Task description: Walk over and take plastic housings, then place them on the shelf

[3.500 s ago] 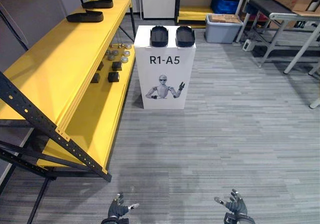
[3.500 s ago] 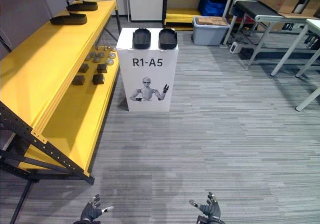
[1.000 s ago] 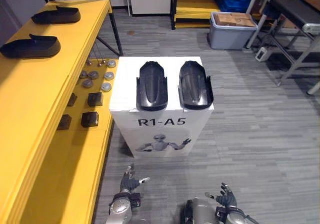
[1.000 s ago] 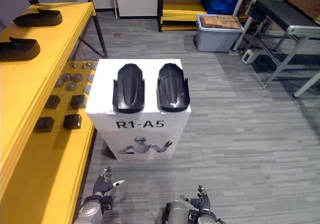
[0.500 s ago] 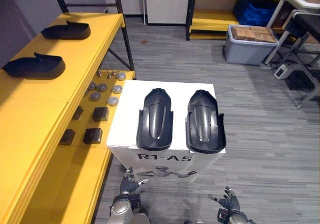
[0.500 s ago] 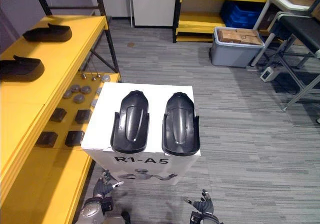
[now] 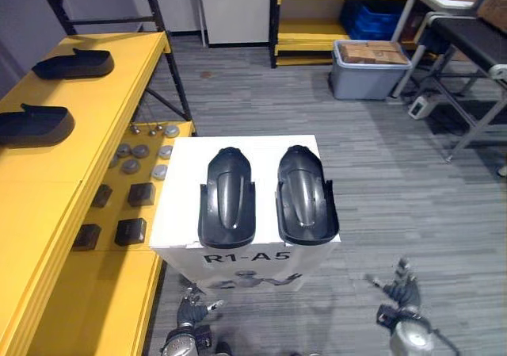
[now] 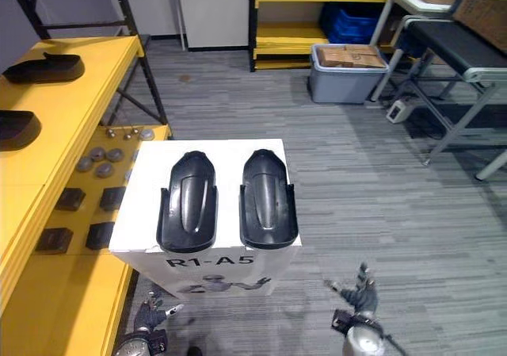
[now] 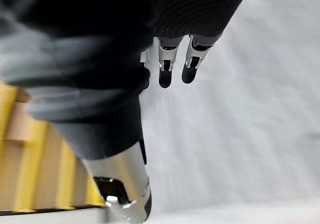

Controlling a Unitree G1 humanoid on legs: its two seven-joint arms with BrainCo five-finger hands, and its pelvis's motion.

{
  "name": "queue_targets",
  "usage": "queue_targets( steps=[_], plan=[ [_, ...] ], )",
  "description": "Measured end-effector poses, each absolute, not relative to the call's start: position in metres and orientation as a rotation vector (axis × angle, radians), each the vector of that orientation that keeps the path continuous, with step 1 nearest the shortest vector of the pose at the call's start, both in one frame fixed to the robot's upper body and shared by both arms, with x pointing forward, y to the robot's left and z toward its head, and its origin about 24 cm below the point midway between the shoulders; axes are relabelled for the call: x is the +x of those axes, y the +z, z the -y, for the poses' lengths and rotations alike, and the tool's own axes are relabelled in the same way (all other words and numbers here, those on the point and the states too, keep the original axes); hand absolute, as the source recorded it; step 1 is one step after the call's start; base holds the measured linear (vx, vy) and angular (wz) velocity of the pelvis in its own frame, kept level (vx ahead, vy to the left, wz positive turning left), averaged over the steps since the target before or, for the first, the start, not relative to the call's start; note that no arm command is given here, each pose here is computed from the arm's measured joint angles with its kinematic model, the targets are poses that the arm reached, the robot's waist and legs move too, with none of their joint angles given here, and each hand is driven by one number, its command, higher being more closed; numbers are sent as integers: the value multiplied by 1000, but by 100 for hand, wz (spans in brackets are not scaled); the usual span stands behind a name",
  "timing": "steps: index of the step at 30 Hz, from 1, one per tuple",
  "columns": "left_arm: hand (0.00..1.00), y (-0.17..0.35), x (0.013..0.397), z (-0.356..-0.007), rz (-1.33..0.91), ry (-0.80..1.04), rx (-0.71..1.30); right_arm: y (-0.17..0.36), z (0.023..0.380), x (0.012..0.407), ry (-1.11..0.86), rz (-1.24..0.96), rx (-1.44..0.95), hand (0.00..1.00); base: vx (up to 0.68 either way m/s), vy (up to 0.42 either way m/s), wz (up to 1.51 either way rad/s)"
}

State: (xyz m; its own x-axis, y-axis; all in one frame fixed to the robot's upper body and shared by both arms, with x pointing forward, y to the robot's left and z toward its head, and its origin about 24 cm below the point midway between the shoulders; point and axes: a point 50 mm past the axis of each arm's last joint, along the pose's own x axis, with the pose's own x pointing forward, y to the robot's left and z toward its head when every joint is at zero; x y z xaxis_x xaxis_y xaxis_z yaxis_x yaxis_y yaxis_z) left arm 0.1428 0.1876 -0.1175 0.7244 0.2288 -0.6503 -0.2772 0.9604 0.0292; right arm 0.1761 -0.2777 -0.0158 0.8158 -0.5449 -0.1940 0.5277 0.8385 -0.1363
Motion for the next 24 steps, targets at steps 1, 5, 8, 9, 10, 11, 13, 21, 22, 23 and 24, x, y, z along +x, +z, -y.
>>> queue_targets(
  steps=[1, 5, 8, 9, 10, 11, 13, 21, 22, 23, 24],
  plan=[
    [0, -119, 139, -189, -718, 280, -70, -4, 281, 178, -580, -178, -93, 0, -72, 52, -12],
    [0, -124, 122, -192, -762, 281, -61, 25, 284, 192, -552, -56, -139, 0, -63, 65, -7],
    [0, -127, 117, -194, -779, 266, -52, 42, 280, 212, -492, 6, -204, 0, -46, 81, 3],
    [0, -127, 116, -197, -786, 265, -43, 51, 275, 224, -446, 45, -232, 0, -28, 62, 6],
    [0, -128, 116, -198, -790, 264, -37, 56, 272, 230, -421, 64, -251, 0, -16, 48, 7],
    [0, -128, 115, -200, -794, 258, -27, 64, 265, 241, -377, 97, -278, 0, -1, 30, 6],
    [0, -128, 117, -200, -790, 246, -17, 70, 258, 254, -345, 124, -295, 0, 10, 20, 9],
    [0, -131, 115, -187, -806, 198, -20, 36, 245, 284, -290, -58, -400, 0, -7, 5, 17],
    [0, -131, 115, -187, -807, 194, -20, 33, 244, 285, -287, -72, -405, 0, -28, 6, 7],
    [0, -131, 115, -185, -806, 188, -20, 28, 243, 286, -283, -103, -423, 0, -28, 3, 6],
    [0, -131, 115, -184, -806, 187, -22, 25, 242, 286, -283, -117, -428, 0, -42, 4, 9]
  ],
)
